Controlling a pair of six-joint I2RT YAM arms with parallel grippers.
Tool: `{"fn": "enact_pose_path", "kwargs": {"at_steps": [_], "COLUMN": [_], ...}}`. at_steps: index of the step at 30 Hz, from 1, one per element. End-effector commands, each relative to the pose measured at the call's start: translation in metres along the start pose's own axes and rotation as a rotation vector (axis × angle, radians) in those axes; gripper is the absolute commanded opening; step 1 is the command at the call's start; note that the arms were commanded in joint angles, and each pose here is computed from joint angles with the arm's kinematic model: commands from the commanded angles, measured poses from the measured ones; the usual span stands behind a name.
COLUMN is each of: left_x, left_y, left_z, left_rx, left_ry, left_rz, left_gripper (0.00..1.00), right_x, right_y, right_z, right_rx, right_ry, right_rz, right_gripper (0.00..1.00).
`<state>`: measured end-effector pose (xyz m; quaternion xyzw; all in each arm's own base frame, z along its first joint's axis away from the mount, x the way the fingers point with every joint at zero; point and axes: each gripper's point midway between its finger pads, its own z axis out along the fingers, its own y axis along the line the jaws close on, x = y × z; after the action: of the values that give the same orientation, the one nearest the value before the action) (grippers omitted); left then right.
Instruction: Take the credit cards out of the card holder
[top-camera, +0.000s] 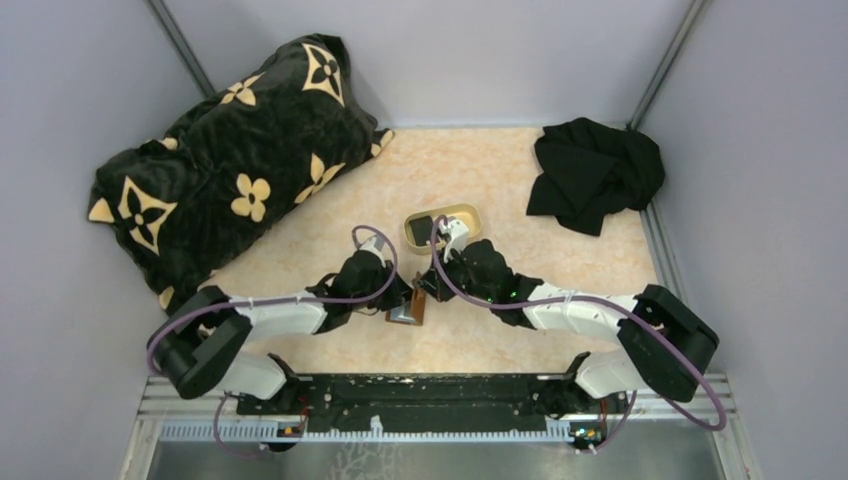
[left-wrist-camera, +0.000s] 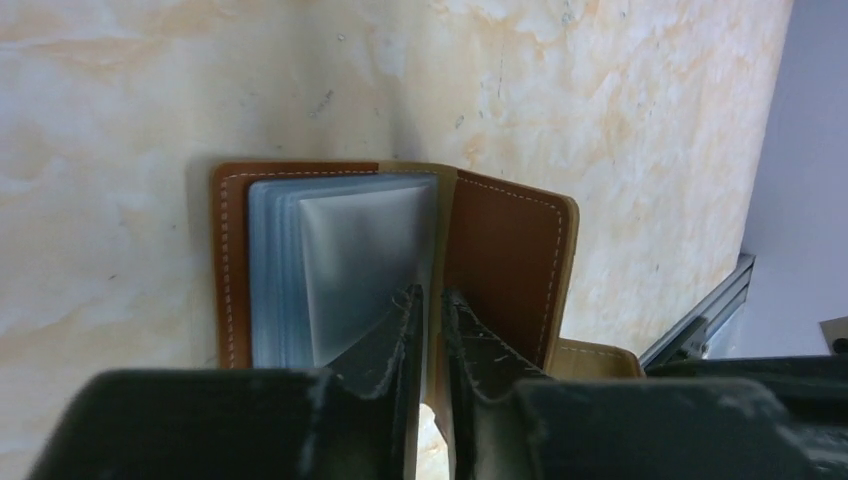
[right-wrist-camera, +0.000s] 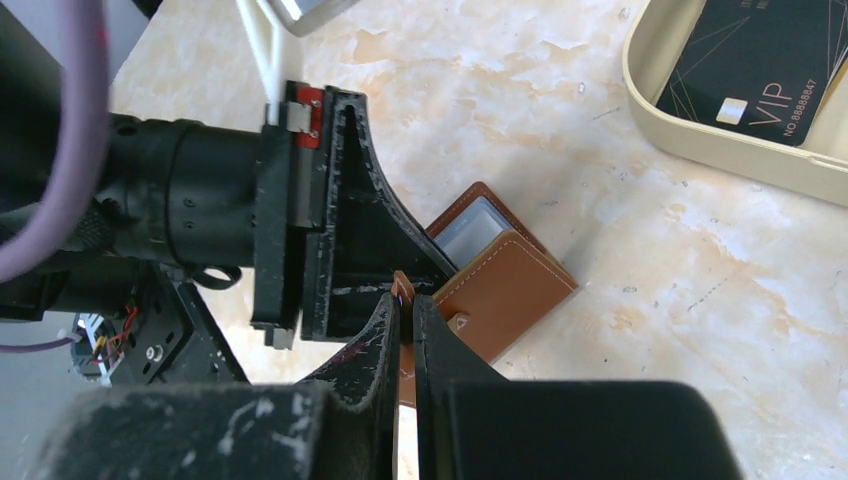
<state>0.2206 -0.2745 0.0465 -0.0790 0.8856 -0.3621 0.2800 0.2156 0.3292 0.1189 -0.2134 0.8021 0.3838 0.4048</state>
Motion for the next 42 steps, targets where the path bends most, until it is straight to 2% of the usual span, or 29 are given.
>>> {"fn": "enact_pose_path", "kwargs": {"at_steps": [1,2,4,8,9,13,17,18,19,22,29,37,42], "left_x": [0.001,0.003,0.004,0.007,0.007,0.009,0.009,0.009,0.009,0.012,0.019,0.023,0.021], "left_y": [-0.029,-0.031,-0.036,-0.040,-0.040,-0.043,-0.046,-0.047,-0.047,-0.050,-0.061,-0.061,-0.063], "left_z": [0.009,0.011,0.014,0.020,0.021,0.024,0.025,0.026,0.026,0.029,0.034,0.035,0.032], "left_rx": [0.086,0.088,0.088,0.073,0.072,0.069,0.065,0.066,0.066,0.068,0.082,0.078,0.073], "left_ry": [0.026,0.032,0.039,0.051,0.055,0.062,0.060,0.061,0.062,0.069,0.092,0.101,0.090], "left_rz": [0.015,0.022,0.038,0.054,0.057,0.068,0.075,0.076,0.078,0.080,0.096,0.102,0.111], "left_gripper": [0.07,0.00,0.00,0.00,0.00,0.00,0.00,0.00,0.00,0.00,0.00,0.00,0.00], "right_x": [-0.020,-0.019,-0.017,-0.020,-0.022,-0.041,-0.059,-0.061,-0.060,-0.045,0.012,0.050,0.067], "right_y": [0.006,0.006,0.006,0.007,0.007,0.005,-0.005,-0.010,-0.018,-0.040,-0.077,-0.079,-0.056], "right_z": [-0.006,-0.007,-0.007,-0.011,-0.013,-0.030,-0.051,-0.055,-0.058,-0.059,-0.052,-0.036,-0.021], "right_rx": [-0.023,-0.025,-0.030,-0.030,-0.024,0.017,0.099,0.135,0.178,0.294,0.376,0.320,0.173], "right_ry": [-0.078,-0.076,-0.071,-0.080,-0.086,-0.160,-0.235,-0.239,-0.236,-0.165,-0.011,0.079,0.113], "right_rz": [0.007,0.007,0.007,-0.008,-0.010,-0.026,-0.024,-0.023,-0.022,-0.021,0.023,0.098,0.171], "right_gripper": [0.00,0.00,0.00,0.33,0.37,0.40,0.40,0.37,0.32,0.00,0.00,0.00,0.00]}}
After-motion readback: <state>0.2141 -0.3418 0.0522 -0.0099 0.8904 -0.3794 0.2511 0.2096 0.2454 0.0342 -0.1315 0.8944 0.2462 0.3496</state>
